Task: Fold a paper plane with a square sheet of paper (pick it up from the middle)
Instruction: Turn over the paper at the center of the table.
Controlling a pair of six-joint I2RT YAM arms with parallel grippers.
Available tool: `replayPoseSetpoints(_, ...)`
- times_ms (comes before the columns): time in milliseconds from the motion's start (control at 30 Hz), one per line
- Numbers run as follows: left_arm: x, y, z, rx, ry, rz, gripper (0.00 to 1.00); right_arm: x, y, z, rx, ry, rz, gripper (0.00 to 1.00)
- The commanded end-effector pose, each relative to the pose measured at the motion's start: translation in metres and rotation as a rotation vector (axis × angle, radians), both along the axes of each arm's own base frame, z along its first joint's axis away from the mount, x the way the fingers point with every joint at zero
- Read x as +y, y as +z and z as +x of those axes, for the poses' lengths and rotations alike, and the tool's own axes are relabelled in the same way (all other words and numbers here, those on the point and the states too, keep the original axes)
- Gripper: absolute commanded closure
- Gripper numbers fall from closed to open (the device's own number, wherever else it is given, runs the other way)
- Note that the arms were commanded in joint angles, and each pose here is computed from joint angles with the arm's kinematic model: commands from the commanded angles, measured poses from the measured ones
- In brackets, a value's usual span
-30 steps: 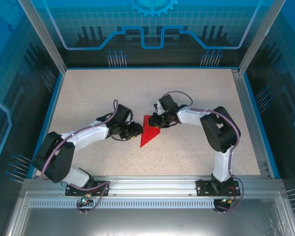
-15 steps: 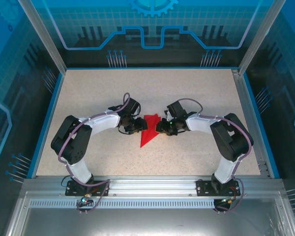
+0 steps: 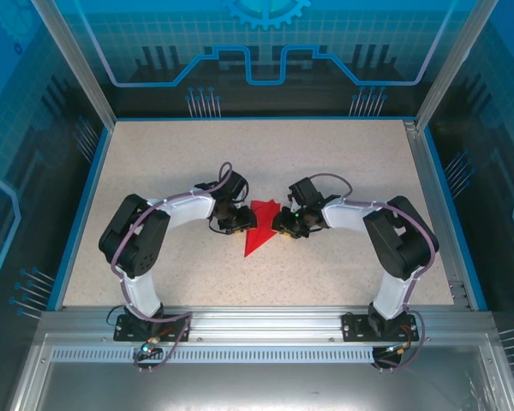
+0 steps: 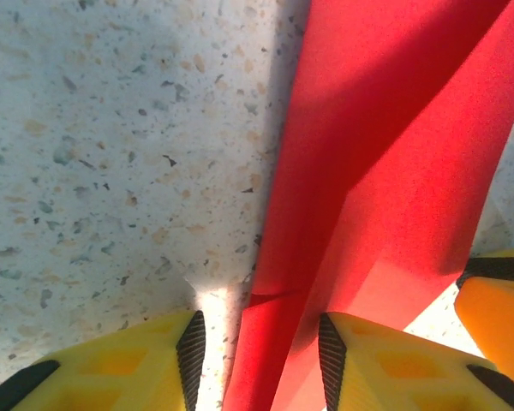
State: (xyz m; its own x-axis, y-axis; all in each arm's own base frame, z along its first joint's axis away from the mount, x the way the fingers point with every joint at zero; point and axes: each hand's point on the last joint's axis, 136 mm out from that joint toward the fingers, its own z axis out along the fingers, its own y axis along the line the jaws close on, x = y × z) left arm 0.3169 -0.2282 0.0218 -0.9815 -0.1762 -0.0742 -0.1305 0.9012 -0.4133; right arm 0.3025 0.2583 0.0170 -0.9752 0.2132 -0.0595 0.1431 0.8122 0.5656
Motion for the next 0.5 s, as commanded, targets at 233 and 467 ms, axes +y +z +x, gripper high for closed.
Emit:
replayPoseSetpoints(233,0.006,-0.013,-0.005,0.041,-0.033,0.041,0.65,0.022,0.002,0.008,0.005,-0.005,0.104,0.68)
replayPoseSetpoints(467,0.006,-0.017,-0.006,0.053,-0.033,0.042,0.69,0.030,0.007,0.017,-0.005,-0.009,0.137,0.67)
